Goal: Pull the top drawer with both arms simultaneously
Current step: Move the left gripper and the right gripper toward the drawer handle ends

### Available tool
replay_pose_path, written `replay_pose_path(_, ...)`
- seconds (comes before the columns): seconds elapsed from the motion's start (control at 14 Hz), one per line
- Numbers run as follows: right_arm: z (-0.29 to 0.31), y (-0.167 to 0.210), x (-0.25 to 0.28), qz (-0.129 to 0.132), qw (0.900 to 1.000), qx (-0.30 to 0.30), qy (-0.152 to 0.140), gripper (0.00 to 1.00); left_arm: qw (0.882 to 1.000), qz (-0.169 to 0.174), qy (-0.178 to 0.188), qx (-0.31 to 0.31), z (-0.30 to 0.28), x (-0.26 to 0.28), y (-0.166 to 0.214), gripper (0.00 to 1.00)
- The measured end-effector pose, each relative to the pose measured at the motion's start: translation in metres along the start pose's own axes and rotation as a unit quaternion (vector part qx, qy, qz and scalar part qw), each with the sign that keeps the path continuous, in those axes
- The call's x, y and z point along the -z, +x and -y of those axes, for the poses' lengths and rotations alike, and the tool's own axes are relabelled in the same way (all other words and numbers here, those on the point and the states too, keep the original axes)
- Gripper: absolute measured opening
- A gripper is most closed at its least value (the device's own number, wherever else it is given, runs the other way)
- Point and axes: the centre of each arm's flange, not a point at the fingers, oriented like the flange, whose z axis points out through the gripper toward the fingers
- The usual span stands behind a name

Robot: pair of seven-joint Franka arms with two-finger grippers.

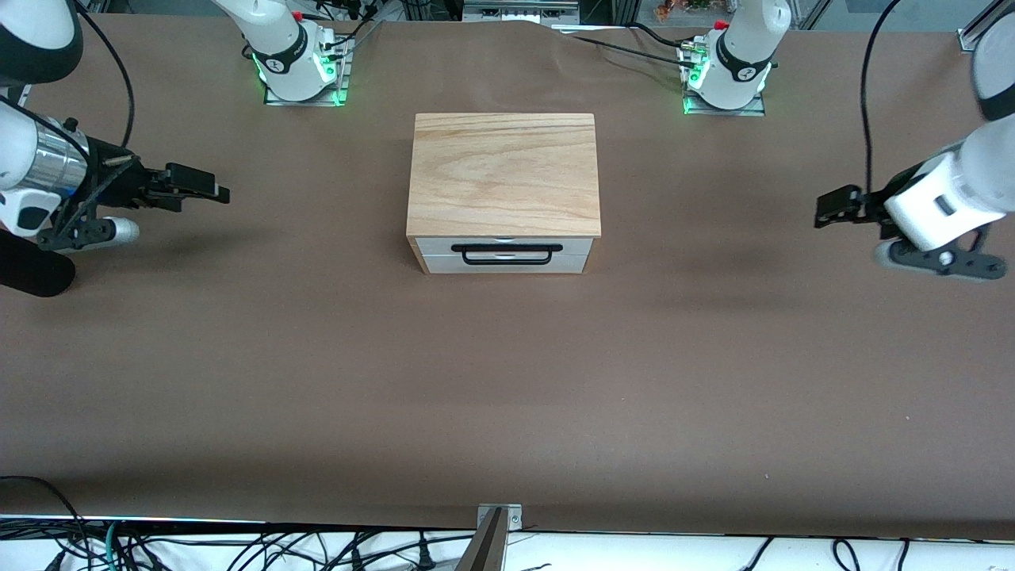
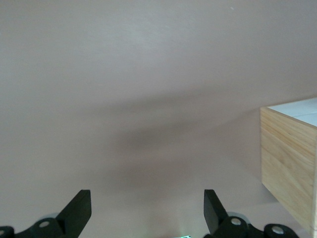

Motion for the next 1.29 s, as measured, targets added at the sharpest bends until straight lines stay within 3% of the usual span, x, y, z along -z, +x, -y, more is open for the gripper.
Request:
replay_pose_path(0.14, -0.002, 0.016, -0.022, 0.016, 0.998, 0.007, 0.06, 1.0, 0.997, 0.016, -0.075, -0.007, -0.017, -0.026, 0.017, 1.0)
replay_pose_path(0.36, -0.006, 0.044, -0.069, 0.04, 0.985, 0.053, 0.158, 1.0, 0.976, 0.047, -0.214, 0.011, -0.02, -0.078, 0.049, 1.0)
replay_pose_path(0.57, -0.005, 0.072, -0.135, 0.06, 0.96, 0.097, 0.254, 1.0, 0.951, 0.039, -0.306, 0.007, -0.034, -0.123, 0.083, 1.0)
replay_pose_path(0.71, 0.015, 0.088, -0.191, 0.073, 0.941, 0.104, 0.313, 1.0, 0.926, 0.034, -0.377, -0.013, -0.05, -0.151, 0.1, 1.0)
replay_pose_path(0.93, 0.054, 0.103, -0.258, 0.054, 0.925, 0.111, 0.36, 0.98, 0.892, 0.019, -0.451, -0.04, -0.065, -0.2, 0.122, 1.0)
replay_pose_path(1.14, 0.078, 0.109, -0.314, 0.019, 0.895, 0.126, 0.428, 0.89, 0.863, -0.007, -0.501, -0.064, -0.103, -0.247, 0.139, 1.0)
replay_pose_path(1.29, 0.08, 0.11, -0.35, 0.003, 0.887, 0.139, 0.441, 0.89, 0.85, -0.011, -0.521, -0.079, -0.132, -0.264, 0.141, 1.0)
